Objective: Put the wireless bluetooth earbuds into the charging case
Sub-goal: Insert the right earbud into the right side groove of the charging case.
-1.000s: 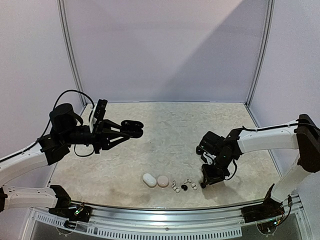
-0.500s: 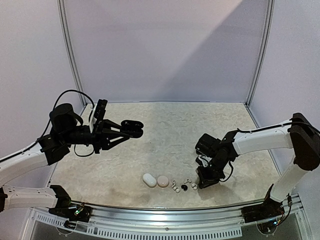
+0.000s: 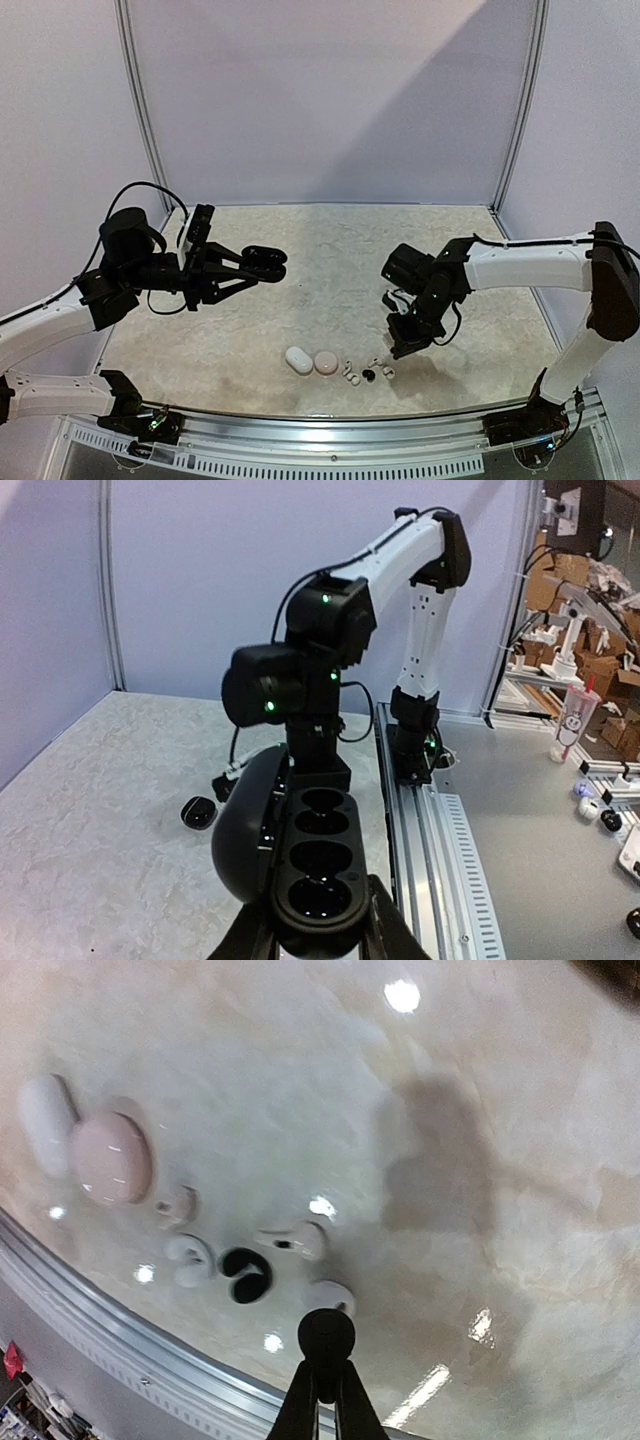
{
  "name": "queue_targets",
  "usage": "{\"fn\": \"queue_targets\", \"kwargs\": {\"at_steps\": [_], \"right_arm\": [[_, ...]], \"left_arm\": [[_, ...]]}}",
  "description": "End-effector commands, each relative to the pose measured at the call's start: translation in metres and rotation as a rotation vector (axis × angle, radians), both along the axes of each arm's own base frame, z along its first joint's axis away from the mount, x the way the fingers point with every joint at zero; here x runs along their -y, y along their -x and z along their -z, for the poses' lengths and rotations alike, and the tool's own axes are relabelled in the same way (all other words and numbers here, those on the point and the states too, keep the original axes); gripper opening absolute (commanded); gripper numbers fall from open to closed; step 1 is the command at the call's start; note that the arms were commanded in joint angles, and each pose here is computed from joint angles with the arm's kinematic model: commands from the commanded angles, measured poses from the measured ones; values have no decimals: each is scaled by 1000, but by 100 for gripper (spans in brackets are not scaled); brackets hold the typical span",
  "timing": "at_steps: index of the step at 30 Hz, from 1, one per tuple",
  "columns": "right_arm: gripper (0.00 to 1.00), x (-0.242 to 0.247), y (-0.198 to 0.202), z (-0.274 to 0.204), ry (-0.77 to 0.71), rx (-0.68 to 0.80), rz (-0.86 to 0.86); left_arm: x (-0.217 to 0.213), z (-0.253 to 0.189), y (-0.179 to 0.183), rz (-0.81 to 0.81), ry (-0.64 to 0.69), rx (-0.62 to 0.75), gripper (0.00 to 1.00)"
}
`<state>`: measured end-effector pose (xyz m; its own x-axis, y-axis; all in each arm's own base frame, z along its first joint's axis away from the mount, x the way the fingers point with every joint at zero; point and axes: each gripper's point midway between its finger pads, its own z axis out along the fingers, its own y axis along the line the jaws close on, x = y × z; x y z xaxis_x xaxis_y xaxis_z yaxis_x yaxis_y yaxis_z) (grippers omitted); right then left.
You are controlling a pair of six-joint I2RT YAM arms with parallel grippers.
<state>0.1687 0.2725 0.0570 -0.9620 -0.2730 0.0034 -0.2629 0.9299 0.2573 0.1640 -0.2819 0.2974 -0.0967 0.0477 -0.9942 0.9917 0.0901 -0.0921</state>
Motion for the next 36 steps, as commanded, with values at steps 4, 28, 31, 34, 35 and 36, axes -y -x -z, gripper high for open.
{"fn": "queue_targets", "kwargs": {"at_steps": [4,28,31,34,35,36], "right_arm": [[0,-44,-26,-145,-244,363,-217],[0,-186,74,-333,-483,993,-1017],[0,-193,77,-336,-488,1024,-1027],[0,-200,77,-334,-449,1064,-1039],[0,-201,75,-332,-425,1071,-1043],[0,-202,73,-327,-401,1067,-1047]], "left_arm": [[3,2,28,177,-22,147,0],[13,7,41,206,-119,370,0],[13,7,41,201,-124,374,0],[14,7,41,195,-124,373,0],[14,6,40,194,-124,370,0],[14,6,40,192,-123,370,0]]}}
